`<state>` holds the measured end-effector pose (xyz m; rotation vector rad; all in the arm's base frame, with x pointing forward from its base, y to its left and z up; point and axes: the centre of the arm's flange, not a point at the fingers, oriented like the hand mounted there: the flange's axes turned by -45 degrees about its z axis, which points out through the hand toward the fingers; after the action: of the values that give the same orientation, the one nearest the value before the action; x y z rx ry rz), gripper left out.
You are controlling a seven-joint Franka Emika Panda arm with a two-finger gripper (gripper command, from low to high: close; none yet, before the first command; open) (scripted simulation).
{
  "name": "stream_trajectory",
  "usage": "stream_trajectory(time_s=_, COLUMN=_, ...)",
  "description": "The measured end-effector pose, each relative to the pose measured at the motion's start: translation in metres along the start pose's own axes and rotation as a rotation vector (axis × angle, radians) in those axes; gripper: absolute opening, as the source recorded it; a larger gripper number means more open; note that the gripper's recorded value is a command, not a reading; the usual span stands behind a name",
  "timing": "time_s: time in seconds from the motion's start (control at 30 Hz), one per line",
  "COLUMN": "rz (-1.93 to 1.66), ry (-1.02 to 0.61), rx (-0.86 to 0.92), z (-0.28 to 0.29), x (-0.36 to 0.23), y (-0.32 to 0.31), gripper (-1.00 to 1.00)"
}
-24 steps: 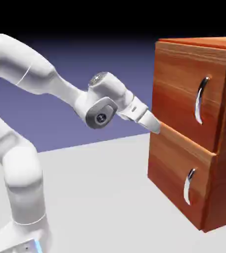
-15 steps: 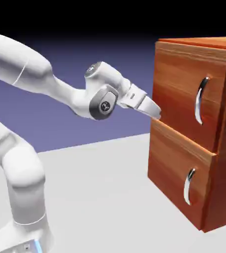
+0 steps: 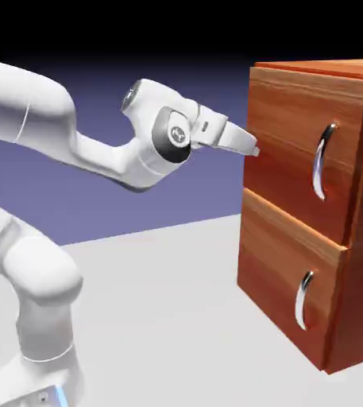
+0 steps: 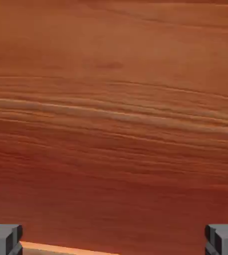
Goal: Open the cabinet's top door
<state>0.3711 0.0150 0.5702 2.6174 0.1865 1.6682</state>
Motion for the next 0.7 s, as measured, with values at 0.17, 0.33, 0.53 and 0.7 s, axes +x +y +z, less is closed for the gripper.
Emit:
stream_trajectory(time_s=0.17, rz=0.002, ry=0.066, rx=-0.006, z=-0.008, x=0.006, y=0.010, gripper=0.00)
stream_trajectory(time_s=0.33, rz=0.009, ry=0.131, rx=-0.013, z=-0.013, x=0.008, y=0.024, gripper=0.00)
stream_trajectory(time_s=0.53, rz=0.022, ry=0.205, rx=-0.021, z=-0.014, x=0.005, y=0.044, gripper=0.00)
stream_trajectory(time_s=0.7, rz=0.036, ry=0.262, rx=-0.025, z=-0.009, x=-0.001, y=0.063, gripper=0.00)
